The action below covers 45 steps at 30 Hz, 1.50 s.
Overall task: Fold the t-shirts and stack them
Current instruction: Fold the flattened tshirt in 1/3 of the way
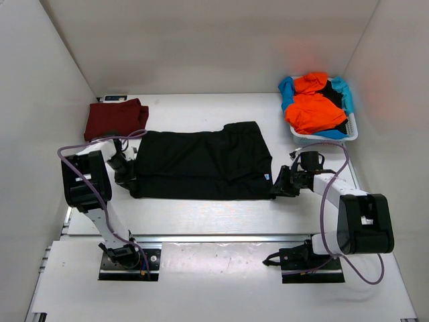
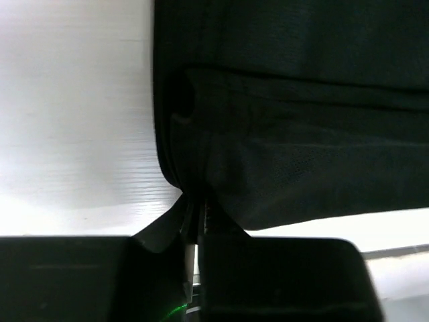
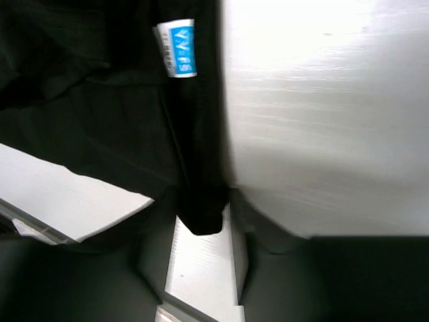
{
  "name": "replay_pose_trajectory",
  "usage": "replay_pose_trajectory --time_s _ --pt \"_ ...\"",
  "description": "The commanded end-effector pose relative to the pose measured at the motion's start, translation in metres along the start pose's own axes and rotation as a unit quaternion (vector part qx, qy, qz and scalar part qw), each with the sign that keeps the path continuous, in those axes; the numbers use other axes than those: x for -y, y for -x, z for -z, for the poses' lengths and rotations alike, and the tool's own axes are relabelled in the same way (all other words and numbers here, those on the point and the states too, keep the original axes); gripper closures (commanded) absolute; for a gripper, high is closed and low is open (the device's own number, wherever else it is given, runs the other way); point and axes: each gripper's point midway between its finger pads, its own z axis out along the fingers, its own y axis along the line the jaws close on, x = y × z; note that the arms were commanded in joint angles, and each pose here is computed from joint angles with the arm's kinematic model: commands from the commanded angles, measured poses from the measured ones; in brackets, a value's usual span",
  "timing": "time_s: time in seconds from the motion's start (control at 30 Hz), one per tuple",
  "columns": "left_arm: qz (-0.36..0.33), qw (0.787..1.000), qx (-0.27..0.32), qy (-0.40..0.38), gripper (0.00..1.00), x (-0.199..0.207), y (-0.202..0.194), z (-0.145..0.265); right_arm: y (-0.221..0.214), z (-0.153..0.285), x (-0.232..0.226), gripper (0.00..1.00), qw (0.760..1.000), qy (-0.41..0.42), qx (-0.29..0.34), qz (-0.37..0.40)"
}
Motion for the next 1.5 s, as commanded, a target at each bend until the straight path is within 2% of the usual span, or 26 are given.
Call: replay_pose_trajectory --time_s 0.0,0.03,0.07,0.1,0.17,0.37,0.43,0.6,0.73,0.8,0.83,0.87,0.9,0.97,1.0,1.03,1.13,1.17,1.2,1.27,1.37,1.47 --pt "-0.010 0.999 -0.014 -0.042 0.91 0.015 -0.003 -0.018 0.004 -0.005 -0.003 0.73 1.000 0.022 0.005 -0.013" --pt "-0.012 0.999 -0.016 -0.040 0.96 0.015 -0.005 -0.018 0.003 -0.006 -0.006 0.75 1.000 0.027 -0.001 -0.008" --pt "-0.010 0.999 -0.015 -0.044 0.98 0.016 -0.005 -0.017 0.000 -0.008 -0.005 0.80 1.000 0.025 -0.007 -0.007" --pt "-0.010 0.999 -0.015 -0.040 1.00 0.013 -0.007 -0.016 -0.001 -0.009 -0.006 0.91 1.000 0.024 -0.008 -0.004" --pt "-0.013 0.999 -0.017 -0.035 1.00 0.013 -0.012 -0.016 -0.003 -0.008 -0.004 1.00 1.000 0.013 -0.012 -0.009" --pt "-0.016 0.999 -0.030 0.018 1.00 -0.012 -0.032 0.001 -0.007 0.025 0.034 1.00 0.996 -0.057 0.019 -0.066" --pt "-0.022 0.999 -0.029 0.032 1.00 -0.017 -0.041 0.010 -0.008 0.038 0.039 1.00 0.994 -0.083 0.033 -0.056" --pt "-0.062 0.995 -0.046 0.055 1.00 -0.012 -0.061 0.018 -0.028 0.044 0.018 1.00 0.995 -0.097 0.010 -0.026" --pt "-0.068 0.995 -0.045 0.061 0.92 -0.011 -0.070 0.022 -0.029 0.056 0.028 1.00 0.989 -0.126 -0.004 -0.073" --pt "-0.076 0.993 -0.047 0.079 0.79 -0.013 -0.072 0.023 -0.024 0.065 0.027 0.87 0.987 -0.142 -0.004 -0.081" --pt "-0.078 0.992 -0.048 0.081 0.76 -0.013 -0.075 0.024 -0.024 0.068 0.033 0.70 0.983 -0.153 -0.004 -0.100" --pt "-0.080 0.992 -0.049 0.084 0.65 -0.014 -0.077 0.023 -0.022 0.071 0.034 0.59 0.982 -0.157 -0.002 -0.103" --pt "-0.079 0.992 -0.049 0.086 0.56 -0.015 -0.079 0.023 -0.016 0.076 0.032 0.56 0.983 -0.157 0.007 -0.098" --pt "-0.073 0.992 -0.045 0.088 0.45 -0.015 -0.080 0.026 -0.002 0.083 0.023 0.49 0.984 -0.157 0.037 -0.077" --pt "-0.077 0.991 -0.039 0.099 0.43 -0.018 -0.079 0.031 0.012 0.090 0.021 0.49 0.982 -0.163 0.059 -0.072" --pt "-0.068 0.992 -0.033 0.103 0.41 -0.019 -0.078 0.034 0.027 0.093 0.003 0.52 0.985 -0.148 0.080 -0.044" --pt "-0.065 0.987 0.014 0.149 0.39 -0.027 -0.063 0.058 0.049 0.095 -0.042 0.72 0.988 -0.114 0.094 0.035" --pt "-0.070 0.982 0.038 0.173 0.39 -0.030 -0.054 0.070 0.050 0.088 -0.047 0.82 0.989 -0.117 0.081 0.046" --pt "-0.073 0.977 0.059 0.194 0.40 -0.033 -0.045 0.081 0.045 0.084 -0.064 0.85 0.989 -0.103 0.070 0.076" --pt "-0.075 0.966 0.102 0.225 0.42 -0.039 -0.029 0.099 0.023 0.060 -0.084 0.99 0.989 -0.087 0.008 0.117" --pt "-0.089 0.956 0.152 0.233 0.47 -0.036 -0.008 0.116 -0.006 0.034 -0.090 1.00 0.981 -0.087 -0.076 0.156" --pt "-0.184 0.949 0.176 0.184 0.48 0.010 0.005 0.120 -0.028 0.018 -0.092 1.00 0.972 -0.089 -0.136 0.172"
